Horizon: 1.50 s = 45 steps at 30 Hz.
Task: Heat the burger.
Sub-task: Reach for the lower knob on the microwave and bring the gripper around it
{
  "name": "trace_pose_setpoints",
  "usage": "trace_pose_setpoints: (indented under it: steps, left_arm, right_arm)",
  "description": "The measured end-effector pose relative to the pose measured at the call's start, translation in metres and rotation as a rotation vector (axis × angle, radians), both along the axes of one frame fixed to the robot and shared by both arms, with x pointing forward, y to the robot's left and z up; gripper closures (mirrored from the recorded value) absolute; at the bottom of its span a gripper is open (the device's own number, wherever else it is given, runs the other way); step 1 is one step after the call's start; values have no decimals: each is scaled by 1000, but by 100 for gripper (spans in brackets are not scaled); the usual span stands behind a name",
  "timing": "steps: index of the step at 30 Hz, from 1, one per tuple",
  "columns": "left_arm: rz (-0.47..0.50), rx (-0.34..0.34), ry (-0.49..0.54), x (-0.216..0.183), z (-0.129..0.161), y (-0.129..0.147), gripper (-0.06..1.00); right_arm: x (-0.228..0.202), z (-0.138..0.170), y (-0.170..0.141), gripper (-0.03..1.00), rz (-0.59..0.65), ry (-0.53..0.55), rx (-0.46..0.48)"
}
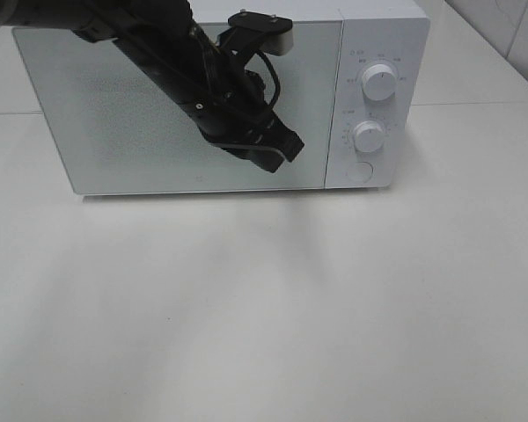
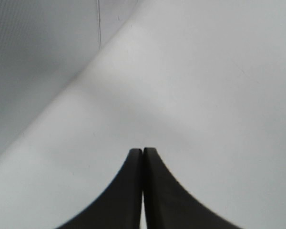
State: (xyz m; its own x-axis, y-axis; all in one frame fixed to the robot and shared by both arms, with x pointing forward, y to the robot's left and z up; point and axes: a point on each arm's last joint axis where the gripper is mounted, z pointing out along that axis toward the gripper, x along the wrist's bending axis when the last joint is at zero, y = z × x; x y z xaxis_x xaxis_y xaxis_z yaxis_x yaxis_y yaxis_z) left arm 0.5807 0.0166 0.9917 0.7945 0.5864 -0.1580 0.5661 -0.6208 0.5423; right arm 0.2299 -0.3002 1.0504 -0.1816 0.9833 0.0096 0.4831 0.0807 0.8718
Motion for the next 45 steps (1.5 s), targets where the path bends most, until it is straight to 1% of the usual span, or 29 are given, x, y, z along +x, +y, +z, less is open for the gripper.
trace_pose_setpoints:
  steps: [2,3,5,6,7,9,13,15,16,17,19,20,22,23,25,26,28,29,30,32,33,34,36,37,38,40,41,43,45]
  left_arm:
    - [82,103,84,-10,12,14,94]
    - [82,103,84,-10,12,14,94]
    - [147,180,100,-15,24,26,94]
    - [147,180,100,-15,24,26,94]
    - [198,213,106,-17,33,35,94]
    - [215,227,107,-18,39,40,94]
    - [277,289,157,-22,60,71,94]
    - [288,297,170,-22,62,77,94]
    - [313,306,184,-22,71,90,94]
    - [313,306,184,-22,71,90,94]
    - [358,291,171,-25,85,110,94]
    - [358,291,171,-25,85,110,94]
    - [414,279,172,-30,93,134,94]
    - [414,279,172,-30,93,134,94]
    - [477,271,176,-39,99,161,94]
    - [477,271,176,-39,99,161,94]
    - [540,267,177,-56,105,188,94]
    - [540,267,177,-56,105,188,94]
    - [570,272,184,-71,104,202,94]
    - [584,271,183,-80,105,209,94]
    - [604,273,180,-98,105,219,94]
    - [604,273,180,-98,105,219,94]
    - [613,267,162,-131,105,230,94]
    - [613,267,162,-131,105,230,94]
    - [614,261,153,-151,102,234,94]
    - [614,262,154,-161,99,237,94]
    - [617,248,131,-183,97,242,94]
    - [619,235,110,-193,98,245,94]
    - [620,204,55,-222,96,252,94]
  right_arm:
    - [0,0,0,25,0,0,0]
    - [0,0,0,25,0,0,0]
    - [0,0,0,25,0,0,0]
    - [0,0,0,25,0,0,0]
    - [0,0,0,25,0,0,0]
    - [0,0,0,25,0,0,0]
    - [0,0,0,25,0,0,0]
    - [0,0,0,25,0,0,0]
    - [0,0,0,25,0,0,0]
    - [0,0,0,25,0,0,0]
    - [0,0,0,25,0,0,0]
    - [0,0,0,25,0,0,0]
    - [0,0,0,25,0,0,0]
    - [0,0,0,25,0,0,0]
    - [0,0,0,25,0,0,0]
    - [0,0,0,25,0,0,0]
    - [0,0,0,25,0,0,0]
    - [0,0,0,25,0,0,0]
    - [0,0,0,25,0,0,0]
    - [0,0,0,25,0,0,0]
    - [0,0,0,25,0,0,0]
    - [0,0,0,25,0,0,0]
    - [0,0,0,25,0,0,0]
    - [0,0,0,25,0,0,0]
    - [0,0,0,25,0,0,0]
    - [0,0,0,25,0,0,0]
    - [0,0,0,25,0,0,0]
    - [0,0,0,25,0,0,0]
    - [0,0,0,25,0,0,0]
